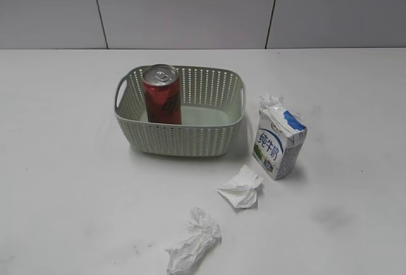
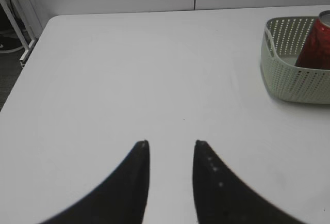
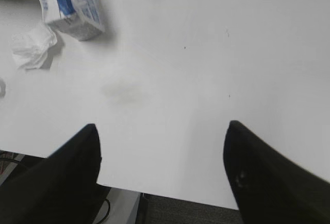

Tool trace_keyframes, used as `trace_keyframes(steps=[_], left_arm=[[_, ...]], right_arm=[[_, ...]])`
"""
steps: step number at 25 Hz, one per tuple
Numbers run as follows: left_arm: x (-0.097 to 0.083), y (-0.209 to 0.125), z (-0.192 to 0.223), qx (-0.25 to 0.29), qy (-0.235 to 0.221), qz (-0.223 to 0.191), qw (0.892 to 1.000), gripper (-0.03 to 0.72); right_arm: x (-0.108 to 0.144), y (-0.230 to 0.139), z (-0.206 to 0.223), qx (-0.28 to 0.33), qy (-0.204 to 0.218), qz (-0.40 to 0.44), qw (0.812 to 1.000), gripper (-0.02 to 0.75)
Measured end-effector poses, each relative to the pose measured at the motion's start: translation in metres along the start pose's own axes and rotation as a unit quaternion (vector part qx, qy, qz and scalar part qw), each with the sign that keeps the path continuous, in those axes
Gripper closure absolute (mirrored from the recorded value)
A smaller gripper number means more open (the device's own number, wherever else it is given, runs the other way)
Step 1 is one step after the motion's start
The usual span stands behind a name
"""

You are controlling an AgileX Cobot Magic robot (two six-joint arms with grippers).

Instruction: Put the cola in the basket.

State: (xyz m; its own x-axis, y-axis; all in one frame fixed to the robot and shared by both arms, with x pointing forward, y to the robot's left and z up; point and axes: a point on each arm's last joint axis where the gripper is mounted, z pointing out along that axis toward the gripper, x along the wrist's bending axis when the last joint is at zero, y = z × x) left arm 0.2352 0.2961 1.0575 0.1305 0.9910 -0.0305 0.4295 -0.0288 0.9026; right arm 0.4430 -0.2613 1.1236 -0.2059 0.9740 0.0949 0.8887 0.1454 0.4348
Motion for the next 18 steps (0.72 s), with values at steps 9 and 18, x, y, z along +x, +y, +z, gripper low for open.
trace_keyframes(steps=[9, 18], left_arm=[[0.0, 0.0, 0.0, 0.0, 0.0, 0.0, 1.0, 0.452], [0.0, 0.0, 0.0, 0.0, 0.0, 0.0, 1.0, 0.452]], right_arm=[[0.003, -0.098, 0.0, -0.04, -0.001, 0.003, 0.999, 0.183], [0.006, -0.163, -0.006, -0.126, -0.003, -0.003, 0.992, 0.183]])
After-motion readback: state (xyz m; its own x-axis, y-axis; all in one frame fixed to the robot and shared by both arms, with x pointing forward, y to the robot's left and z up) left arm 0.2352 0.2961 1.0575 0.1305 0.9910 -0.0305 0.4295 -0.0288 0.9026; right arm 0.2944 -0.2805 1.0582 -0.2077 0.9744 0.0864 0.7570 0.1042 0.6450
